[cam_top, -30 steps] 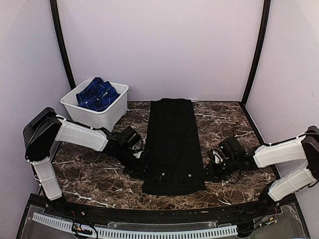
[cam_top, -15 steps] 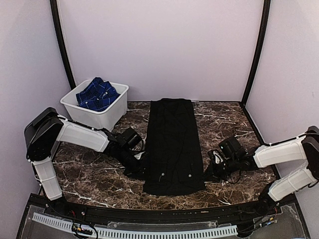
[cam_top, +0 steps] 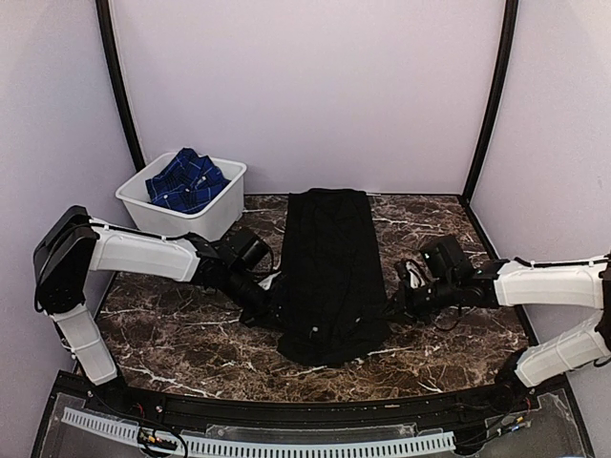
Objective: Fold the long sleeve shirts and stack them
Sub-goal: Pick up the rectangle-folded shirt from the center of the board, then fold the rectangle-folded shirt at the center of the board.
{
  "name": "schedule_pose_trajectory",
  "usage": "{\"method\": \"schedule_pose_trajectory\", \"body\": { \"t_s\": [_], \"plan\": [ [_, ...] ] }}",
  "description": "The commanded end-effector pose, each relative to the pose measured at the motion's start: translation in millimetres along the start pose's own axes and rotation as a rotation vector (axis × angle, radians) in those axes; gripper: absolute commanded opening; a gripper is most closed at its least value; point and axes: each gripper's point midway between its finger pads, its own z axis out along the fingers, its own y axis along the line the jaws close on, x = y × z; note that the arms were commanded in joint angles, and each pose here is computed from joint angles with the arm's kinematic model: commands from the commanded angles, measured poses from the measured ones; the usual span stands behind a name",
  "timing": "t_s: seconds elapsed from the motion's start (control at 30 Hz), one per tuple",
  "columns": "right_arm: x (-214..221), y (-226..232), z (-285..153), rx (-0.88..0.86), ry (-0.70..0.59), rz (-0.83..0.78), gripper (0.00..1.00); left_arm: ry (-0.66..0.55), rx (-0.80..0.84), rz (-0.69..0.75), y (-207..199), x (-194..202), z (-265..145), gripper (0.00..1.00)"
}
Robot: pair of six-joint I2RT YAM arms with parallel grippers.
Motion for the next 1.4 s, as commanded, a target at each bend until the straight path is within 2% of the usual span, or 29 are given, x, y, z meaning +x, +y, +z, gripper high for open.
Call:
{"method": "schedule_pose_trajectory", "body": {
  "t_s": [0.0, 0.17, 0.3, 0.4, 0.57, 0.67, 0.87, 1.07, 1.23, 1.37],
  "plan": [
    [-32.2, 35.5, -13.2, -0.04, -0.076, -0.05, 0.0, -0.069, 0.088, -0.009, -38.8, -17.2, -34.8, 0.0],
    [-83.7, 49.7, -14.3, -0.052, -0.177, -0.044, 0.0, -0.152, 0.202, -0.095, -56.2, -52.1, -58.2, 0.0],
    [-130.6, 44.1, -10.5, -0.052, -0.272, -0.009, 0.0, -0.249, 0.28, -0.18, -56.2, -98.4, -73.8, 0.0],
    [-163.0, 34.7, -5.2, -0.055, -0.334, 0.021, 0.0, -0.341, 0.319, -0.181, -60.8, -138.5, -85.0, 0.0],
    [-189.7, 8.9, 24.1, -0.027, -0.339, 0.064, 0.0, -0.407, 0.29, -0.236, -29.4, -191.6, -69.5, 0.0],
    [-197.9, -3.8, 37.1, -0.002, -0.342, 0.074, 0.0, -0.42, 0.254, -0.261, -10.3, -205.6, -55.3, 0.0],
    [-191.9, -26.5, 57.9, 0.038, -0.309, 0.092, 0.0, -0.423, 0.184, -0.305, 22.7, -204.5, -35.9, 0.0],
    [-157.9, -40.1, 59.8, 0.037, -0.263, 0.136, 0.0, -0.377, 0.156, -0.337, 41.0, -171.1, -20.4, 0.0],
    [-117.0, -31.9, 52.6, 0.03, -0.23, 0.144, 0.0, -0.358, 0.153, -0.343, 41.2, -136.7, -22.1, 0.0],
    [-111.6, -21.6, 37.5, 0.025, -0.252, 0.131, 0.0, -0.374, 0.144, -0.289, 25.7, -123.7, -36.7, 0.0]
  ]
}}
